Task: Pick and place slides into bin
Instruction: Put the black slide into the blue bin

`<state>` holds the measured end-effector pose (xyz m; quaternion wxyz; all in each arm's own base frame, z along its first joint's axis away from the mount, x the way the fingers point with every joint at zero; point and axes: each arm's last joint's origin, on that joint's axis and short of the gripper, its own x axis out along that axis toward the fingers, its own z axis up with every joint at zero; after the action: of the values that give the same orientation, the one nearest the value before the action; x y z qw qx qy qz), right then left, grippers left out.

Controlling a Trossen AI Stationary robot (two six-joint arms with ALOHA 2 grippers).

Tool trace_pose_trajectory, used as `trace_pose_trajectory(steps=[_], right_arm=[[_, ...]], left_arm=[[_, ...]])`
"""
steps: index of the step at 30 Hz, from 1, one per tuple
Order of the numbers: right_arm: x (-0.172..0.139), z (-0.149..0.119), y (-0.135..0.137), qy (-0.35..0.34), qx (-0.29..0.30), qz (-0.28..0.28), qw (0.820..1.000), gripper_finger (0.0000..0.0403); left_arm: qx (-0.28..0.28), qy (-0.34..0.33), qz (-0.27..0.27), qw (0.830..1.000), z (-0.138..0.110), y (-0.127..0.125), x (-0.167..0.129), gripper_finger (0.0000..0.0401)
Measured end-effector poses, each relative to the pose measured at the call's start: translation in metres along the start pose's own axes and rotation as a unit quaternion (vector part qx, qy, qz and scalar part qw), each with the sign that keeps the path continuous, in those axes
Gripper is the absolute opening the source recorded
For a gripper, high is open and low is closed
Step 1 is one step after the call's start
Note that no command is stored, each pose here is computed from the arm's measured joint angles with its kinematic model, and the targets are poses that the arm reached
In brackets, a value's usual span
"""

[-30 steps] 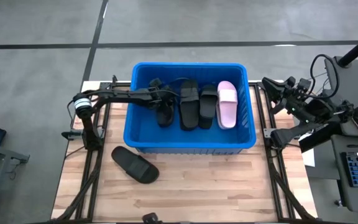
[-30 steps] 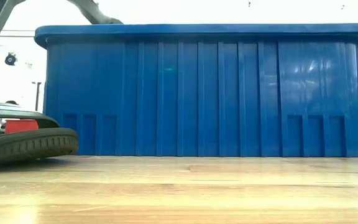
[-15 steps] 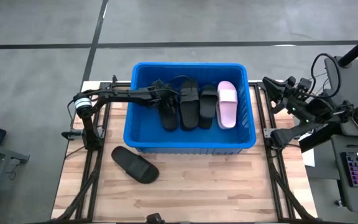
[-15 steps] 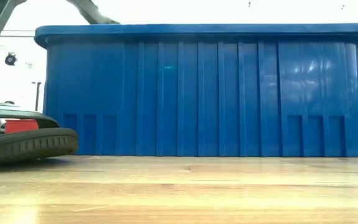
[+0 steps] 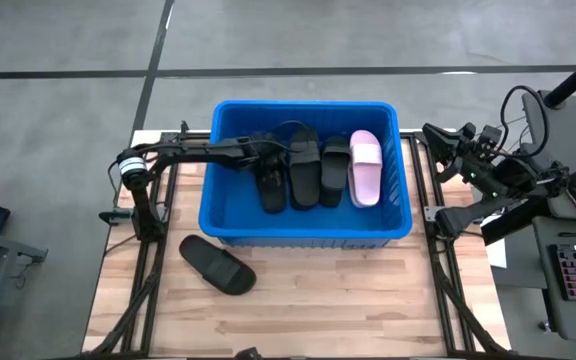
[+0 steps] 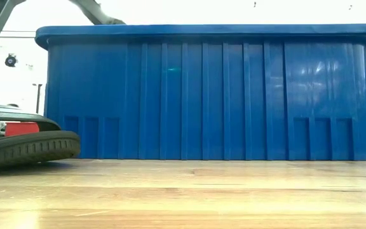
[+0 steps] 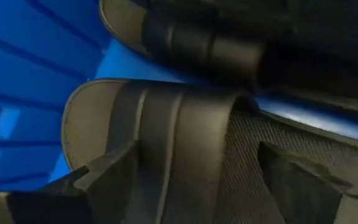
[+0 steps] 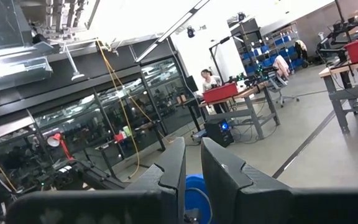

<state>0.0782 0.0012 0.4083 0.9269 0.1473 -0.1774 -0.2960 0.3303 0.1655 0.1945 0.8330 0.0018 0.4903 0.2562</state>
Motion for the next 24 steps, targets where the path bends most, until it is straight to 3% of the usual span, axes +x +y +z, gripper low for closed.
trace_pose_trajectory(steps=[6, 15, 24], right_arm=[[0.000, 0.000, 0.000, 0.000, 0.001, 0.000, 1.000, 0.0044], [0.000, 0.000, 0.000, 0.000, 0.001, 0.000, 1.000, 0.0044], [0.000, 0.000, 0.000, 0.000, 0.001, 0.000, 1.000, 0.0044]], left_arm=[[-0.001, 0.042, -0.012, 0.999, 0.002, 0.002, -0.009, 0.0333], [0.021, 0.016, -0.072, 0.997, 0.018, 0.002, -0.021, 0.0335], [0.026, 0.045, -0.125, 0.991, 0.027, 0.004, -0.051, 0.0335]])
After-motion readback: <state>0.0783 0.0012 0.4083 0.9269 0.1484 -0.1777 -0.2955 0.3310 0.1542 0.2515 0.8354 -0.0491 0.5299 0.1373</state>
